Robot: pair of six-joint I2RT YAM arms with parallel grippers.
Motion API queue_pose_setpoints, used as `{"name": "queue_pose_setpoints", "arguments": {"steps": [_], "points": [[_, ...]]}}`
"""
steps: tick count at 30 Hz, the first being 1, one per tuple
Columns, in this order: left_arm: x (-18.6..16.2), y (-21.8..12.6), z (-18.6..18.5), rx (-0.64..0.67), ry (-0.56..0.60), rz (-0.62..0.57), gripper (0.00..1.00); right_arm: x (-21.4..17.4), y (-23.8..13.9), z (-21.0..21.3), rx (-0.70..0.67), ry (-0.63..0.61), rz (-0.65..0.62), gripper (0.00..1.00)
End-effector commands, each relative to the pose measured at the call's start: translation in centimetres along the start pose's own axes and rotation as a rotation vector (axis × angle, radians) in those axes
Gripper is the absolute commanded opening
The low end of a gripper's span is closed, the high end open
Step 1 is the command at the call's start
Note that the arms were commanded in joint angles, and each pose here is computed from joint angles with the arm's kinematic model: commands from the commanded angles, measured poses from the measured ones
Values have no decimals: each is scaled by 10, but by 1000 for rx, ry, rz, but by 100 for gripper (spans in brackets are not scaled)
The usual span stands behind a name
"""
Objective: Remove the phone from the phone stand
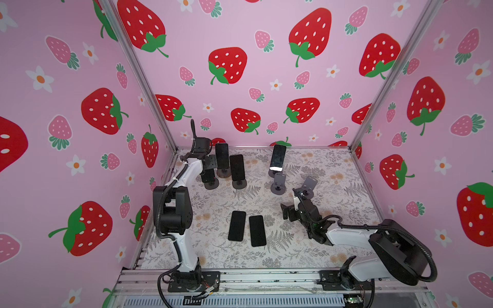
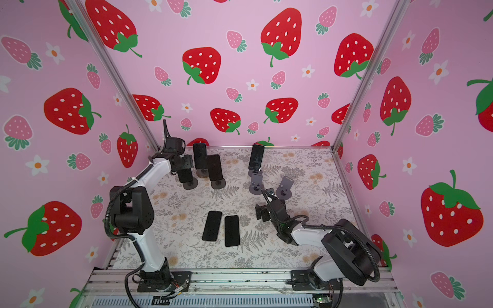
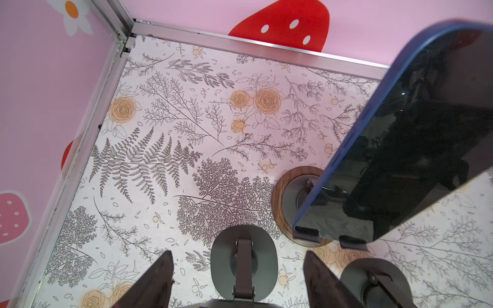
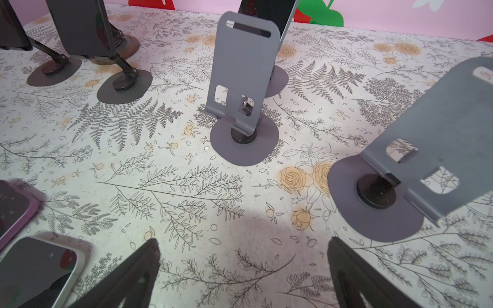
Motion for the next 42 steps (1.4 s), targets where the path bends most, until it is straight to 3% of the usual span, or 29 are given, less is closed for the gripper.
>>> {"name": "queue_pose_setpoints", "arguments": {"steps": [1, 24, 33, 42], "points": [[0, 2, 1, 34, 29, 2, 71, 7, 4, 1, -20, 7, -13, 100], [10, -69, 18, 71, -15, -62, 70, 7, 5, -3, -49, 14, -10, 100], [-8, -109, 9, -12, -67, -42, 70, 9, 2, -6, -69, 21, -26, 100], [-38, -141, -25, -115, -65, 5, 70, 9, 0, -8, -77, 19, -25, 100]]}}
Point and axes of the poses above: each gripper's point midway between its finger pads, its own y axis out along the fingers, its own z axis along the line the jaws close on, x = y × z, the point moved 4 cm from there along -y, back along the fingers, and after that the axes turned 12 degrees about y, right-handed, at the moved point
